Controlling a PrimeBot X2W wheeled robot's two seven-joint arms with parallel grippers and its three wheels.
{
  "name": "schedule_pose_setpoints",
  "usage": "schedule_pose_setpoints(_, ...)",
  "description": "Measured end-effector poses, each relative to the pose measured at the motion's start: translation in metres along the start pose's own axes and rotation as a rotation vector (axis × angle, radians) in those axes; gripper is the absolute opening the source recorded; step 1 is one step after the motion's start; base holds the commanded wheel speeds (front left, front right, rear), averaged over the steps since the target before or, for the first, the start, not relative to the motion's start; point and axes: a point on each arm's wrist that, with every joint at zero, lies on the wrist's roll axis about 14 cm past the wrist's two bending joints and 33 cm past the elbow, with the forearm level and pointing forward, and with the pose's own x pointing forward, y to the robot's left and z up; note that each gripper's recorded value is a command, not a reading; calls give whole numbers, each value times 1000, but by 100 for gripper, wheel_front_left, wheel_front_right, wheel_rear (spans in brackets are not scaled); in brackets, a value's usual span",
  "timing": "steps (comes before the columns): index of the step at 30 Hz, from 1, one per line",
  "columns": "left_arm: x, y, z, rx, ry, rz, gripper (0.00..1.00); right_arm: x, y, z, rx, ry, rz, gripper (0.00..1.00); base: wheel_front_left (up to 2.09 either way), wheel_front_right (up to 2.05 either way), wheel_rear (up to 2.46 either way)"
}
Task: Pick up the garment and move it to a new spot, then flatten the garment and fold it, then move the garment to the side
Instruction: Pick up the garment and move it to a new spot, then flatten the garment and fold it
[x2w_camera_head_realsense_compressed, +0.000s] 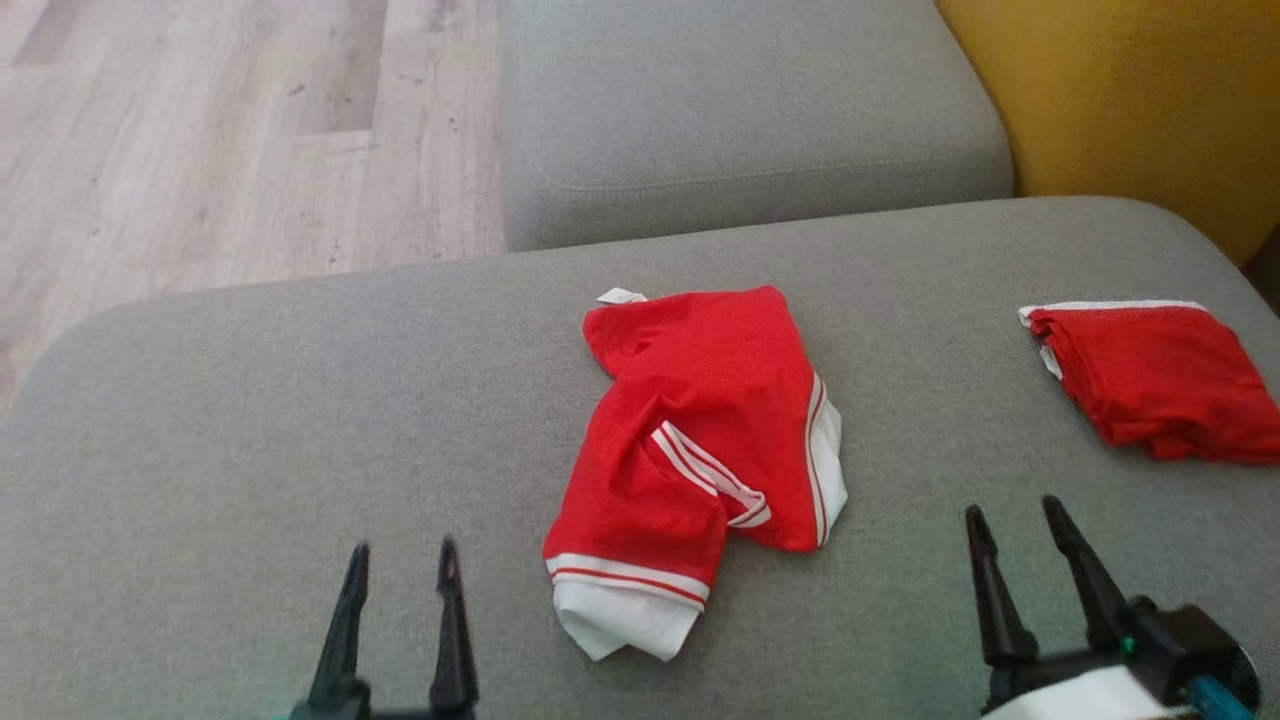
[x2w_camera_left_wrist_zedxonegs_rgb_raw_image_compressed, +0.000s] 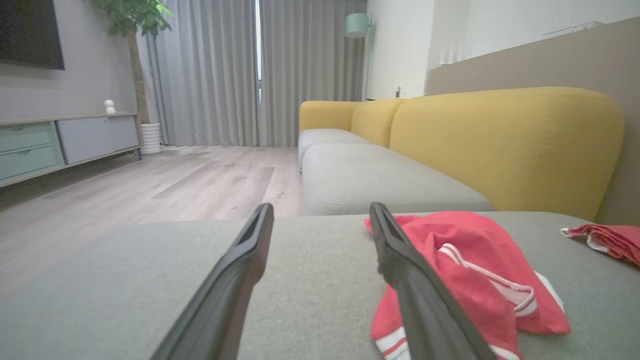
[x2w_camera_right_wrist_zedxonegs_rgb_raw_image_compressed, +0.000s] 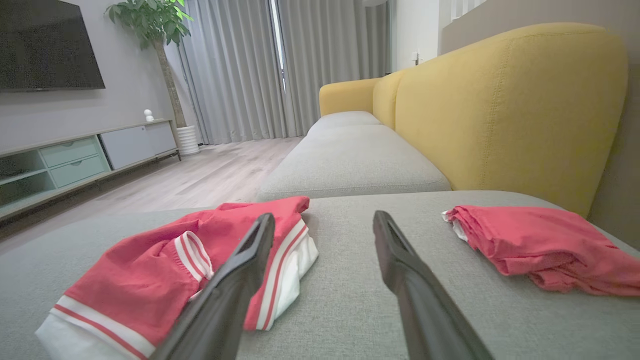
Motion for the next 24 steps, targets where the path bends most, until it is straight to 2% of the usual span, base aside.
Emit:
schedule_pose_setpoints(7,-29,9,-17,-14,62,20,100,-10,-3,-6,3,17,-24,100,0,0,0)
schedule_pose_setpoints(24,-27,11,-14,14,47,16,100,-11,-3,-9,-4,26,-23,100,0,0,0)
